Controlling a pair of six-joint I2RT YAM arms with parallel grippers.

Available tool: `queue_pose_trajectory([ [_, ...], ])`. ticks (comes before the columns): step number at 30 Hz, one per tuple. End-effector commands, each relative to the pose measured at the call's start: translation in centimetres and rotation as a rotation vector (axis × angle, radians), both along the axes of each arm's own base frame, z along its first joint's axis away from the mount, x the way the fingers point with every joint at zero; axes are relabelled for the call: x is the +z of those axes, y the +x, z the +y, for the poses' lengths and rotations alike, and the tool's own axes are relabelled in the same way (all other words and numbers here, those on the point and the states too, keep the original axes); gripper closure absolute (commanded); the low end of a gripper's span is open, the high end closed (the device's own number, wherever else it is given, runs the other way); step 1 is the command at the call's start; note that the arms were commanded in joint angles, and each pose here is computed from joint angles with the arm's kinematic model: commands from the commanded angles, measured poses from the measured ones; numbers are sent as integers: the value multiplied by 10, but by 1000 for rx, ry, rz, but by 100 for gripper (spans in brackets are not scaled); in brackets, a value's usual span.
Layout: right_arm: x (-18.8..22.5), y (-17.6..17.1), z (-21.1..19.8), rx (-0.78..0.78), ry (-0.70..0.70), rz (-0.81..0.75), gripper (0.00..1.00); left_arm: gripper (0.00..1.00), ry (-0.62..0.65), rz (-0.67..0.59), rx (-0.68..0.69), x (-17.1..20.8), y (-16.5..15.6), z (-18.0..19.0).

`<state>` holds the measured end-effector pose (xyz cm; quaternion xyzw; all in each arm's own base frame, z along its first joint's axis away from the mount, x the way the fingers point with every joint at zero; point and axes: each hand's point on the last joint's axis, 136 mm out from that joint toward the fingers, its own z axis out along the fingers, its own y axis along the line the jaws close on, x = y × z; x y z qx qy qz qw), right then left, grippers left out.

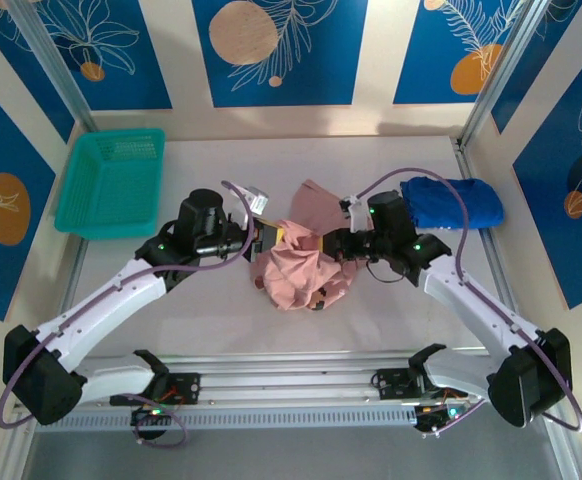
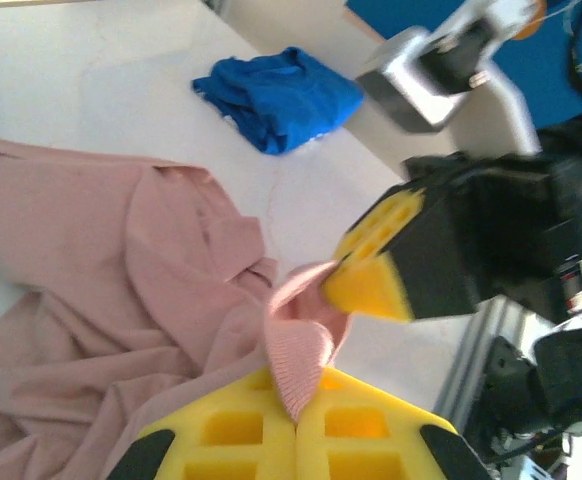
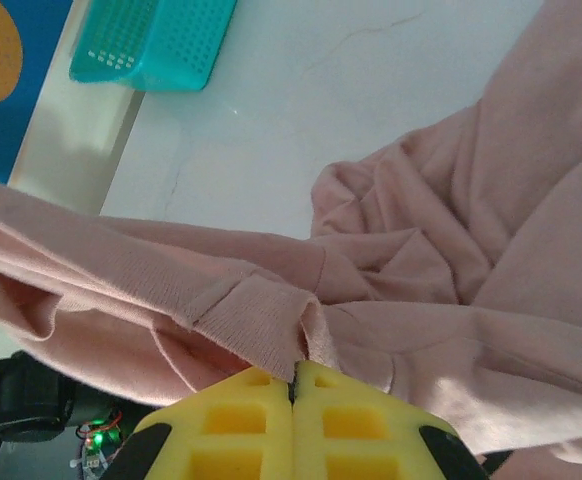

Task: Fold the inside-out t-shirt

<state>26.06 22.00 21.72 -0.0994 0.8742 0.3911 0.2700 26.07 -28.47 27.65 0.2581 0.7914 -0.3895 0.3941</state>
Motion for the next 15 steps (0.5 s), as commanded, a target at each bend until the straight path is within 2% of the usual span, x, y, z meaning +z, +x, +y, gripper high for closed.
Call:
queue_pose_trajectory([
  [1,51,-13,-9,52,110,-79,100,100,55,-15,113,-10,15,26],
  [4,63,-18,-19,64,163,-76,100,100,12,17,125,-14,19,33],
  [9,60,-15,-30,43,184,-46,100,100,-34,38,66,-7,12,30],
  [15,44,-13,-23,57,147,-26,100,100,-68,41,-5,-3,3,22],
])
